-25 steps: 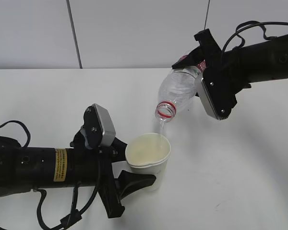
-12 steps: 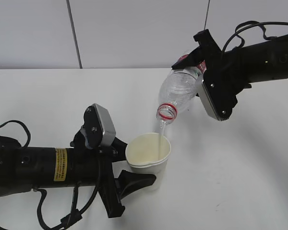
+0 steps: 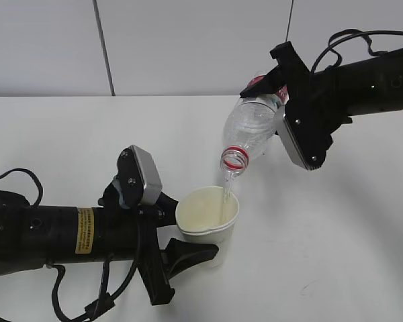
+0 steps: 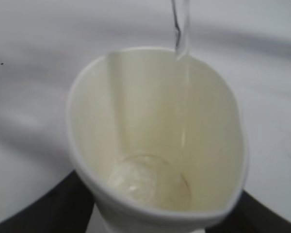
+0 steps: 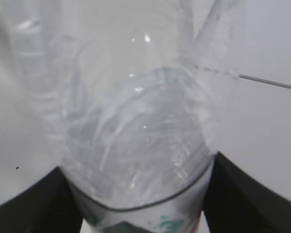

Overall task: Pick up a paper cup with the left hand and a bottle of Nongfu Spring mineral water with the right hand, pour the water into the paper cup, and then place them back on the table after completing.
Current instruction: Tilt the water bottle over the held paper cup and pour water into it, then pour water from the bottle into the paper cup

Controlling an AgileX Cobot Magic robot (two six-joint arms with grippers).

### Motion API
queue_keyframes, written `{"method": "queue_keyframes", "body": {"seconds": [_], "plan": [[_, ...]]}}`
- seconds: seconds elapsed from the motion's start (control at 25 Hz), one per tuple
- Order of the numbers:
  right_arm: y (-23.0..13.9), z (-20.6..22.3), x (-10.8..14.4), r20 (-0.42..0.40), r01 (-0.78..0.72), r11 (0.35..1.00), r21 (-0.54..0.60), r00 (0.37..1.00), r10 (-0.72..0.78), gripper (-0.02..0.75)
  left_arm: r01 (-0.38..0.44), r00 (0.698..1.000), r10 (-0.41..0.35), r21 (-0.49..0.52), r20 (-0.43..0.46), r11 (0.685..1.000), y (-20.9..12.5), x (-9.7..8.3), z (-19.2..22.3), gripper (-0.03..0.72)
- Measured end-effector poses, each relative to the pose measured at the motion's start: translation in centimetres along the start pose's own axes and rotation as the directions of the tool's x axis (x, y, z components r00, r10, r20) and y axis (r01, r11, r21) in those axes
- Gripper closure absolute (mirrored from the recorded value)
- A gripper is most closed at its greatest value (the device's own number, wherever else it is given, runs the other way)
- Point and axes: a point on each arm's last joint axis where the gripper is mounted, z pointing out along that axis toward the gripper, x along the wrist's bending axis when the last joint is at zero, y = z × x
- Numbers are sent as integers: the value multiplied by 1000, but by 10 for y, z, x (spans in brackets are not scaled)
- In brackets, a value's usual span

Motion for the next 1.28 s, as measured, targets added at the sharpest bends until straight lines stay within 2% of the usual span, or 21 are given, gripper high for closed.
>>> {"method": "queue_keyframes", "body": {"seconds": [0.6,0.84,1.08,1.28], "plan": [[0,0,0,0,2,1000,0,1000,-2,258,-1,1000,1,0,1,1000,0,0,0,284],[0,0,0,0,2,1000,0,1000,-2,258,-21,999,21,17,44,1000,1,-15,8,284],[0,0,0,0,2,1000,0,1000,-2,258,38,999,-38,12,-36,999,3,-9,11,284],[0,0,0,0,2,1000,0,1000,-2,258,26,999,-27,-11,-46,1000,11,-4,14,284]]}}
